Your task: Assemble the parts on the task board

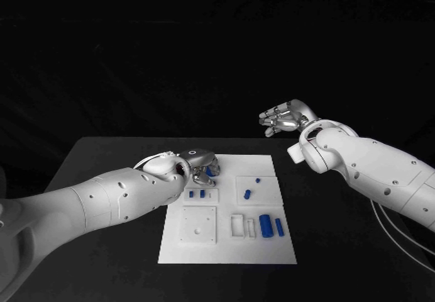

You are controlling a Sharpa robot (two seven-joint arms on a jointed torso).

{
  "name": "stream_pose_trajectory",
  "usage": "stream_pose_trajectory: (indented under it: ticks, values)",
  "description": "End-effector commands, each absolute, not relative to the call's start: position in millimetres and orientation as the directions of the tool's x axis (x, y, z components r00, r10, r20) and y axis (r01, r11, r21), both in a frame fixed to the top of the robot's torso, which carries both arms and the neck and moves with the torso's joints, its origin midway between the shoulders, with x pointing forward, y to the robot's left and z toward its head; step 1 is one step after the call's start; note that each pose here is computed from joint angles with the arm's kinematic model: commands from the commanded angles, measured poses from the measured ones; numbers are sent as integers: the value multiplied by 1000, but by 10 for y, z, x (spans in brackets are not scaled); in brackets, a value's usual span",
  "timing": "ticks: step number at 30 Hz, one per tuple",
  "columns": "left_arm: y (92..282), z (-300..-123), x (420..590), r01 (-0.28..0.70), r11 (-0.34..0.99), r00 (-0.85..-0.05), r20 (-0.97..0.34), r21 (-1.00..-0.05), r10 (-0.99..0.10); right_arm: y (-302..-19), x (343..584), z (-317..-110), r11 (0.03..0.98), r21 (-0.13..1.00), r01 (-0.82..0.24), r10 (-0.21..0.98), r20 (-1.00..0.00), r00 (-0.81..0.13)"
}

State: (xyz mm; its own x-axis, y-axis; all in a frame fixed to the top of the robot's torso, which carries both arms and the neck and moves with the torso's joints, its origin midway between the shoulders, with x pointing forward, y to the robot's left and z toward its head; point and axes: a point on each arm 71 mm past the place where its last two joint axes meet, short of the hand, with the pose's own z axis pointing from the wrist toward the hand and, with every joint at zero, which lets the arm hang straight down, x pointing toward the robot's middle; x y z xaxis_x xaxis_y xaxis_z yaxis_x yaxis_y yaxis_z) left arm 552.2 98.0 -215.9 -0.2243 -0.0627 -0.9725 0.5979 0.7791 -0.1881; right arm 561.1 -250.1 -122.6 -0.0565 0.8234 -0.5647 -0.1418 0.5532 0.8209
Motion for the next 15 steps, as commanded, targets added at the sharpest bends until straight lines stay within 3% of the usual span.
stream_pose_trajectory:
  ticks: [1,15]
  values:
    - [953,-2182,5517,607,774,-235,-971,-180,-42,-2484,5606,-1214,549,822,-154,825,-562,-56]
    - [980,-2265,5563,593,787,-240,-970,-172,-32,-2449,5601,-1206,550,822,-152,822,-564,-78]
